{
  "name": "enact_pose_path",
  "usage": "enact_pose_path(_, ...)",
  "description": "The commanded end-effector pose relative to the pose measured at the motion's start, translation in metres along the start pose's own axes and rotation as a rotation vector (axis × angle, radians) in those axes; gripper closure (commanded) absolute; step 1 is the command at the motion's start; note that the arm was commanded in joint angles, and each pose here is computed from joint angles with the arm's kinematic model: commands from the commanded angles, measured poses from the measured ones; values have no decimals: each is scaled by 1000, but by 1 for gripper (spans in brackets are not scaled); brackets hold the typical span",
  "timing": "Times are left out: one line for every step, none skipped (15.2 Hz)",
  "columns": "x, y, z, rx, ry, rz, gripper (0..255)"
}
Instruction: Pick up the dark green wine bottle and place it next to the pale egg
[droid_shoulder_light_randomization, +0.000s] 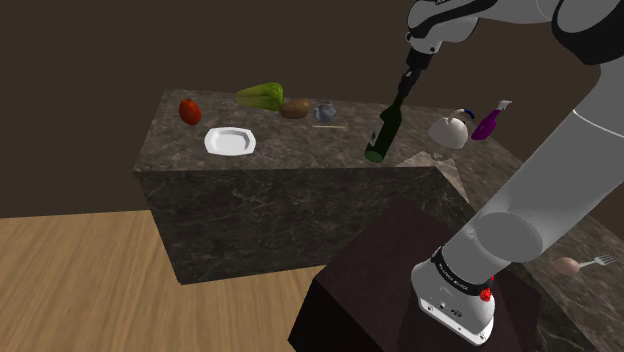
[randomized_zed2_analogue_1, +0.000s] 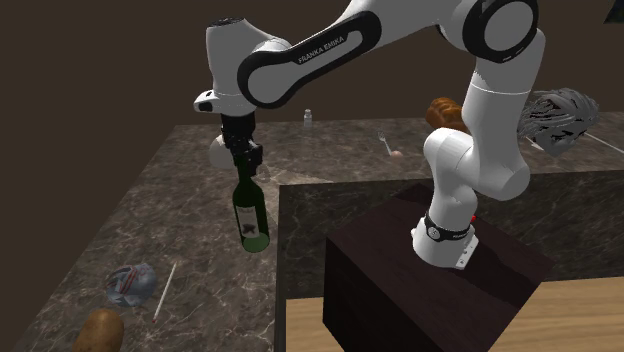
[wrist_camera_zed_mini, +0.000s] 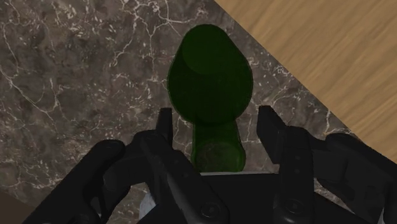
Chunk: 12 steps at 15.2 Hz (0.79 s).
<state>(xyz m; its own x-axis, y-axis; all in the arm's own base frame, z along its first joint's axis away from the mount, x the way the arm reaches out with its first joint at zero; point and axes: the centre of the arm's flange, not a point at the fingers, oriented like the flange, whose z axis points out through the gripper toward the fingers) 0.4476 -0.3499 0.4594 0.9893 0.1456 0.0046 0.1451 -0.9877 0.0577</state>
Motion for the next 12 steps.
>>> enact_pose_path(0, 0, 0, 0, 0, 0, 255)
enact_pose_path(0, 0, 0, 0, 0, 0, 255)
enact_pose_path(0, 0, 0, 0, 0, 0, 255)
enact_pose_path(0, 0, 0, 0, 0, 0, 255)
enact_pose_path(0, 0, 0, 0, 0, 0, 255)
enact_pose_path(0, 0, 0, 0, 0, 0, 255)
enact_pose_path(0, 0, 0, 0, 0, 0, 255)
enact_pose_path(0, 0, 0, 0, 0, 0, 255)
enact_pose_path(0, 0, 0, 0, 0, 0, 255)
enact_pose_path(0, 0, -5, 0, 0, 0, 255)
enact_pose_path(0, 1, -11, 0, 0, 0, 255)
enact_pose_path(0, 1, -16, 0, 0, 0, 255)
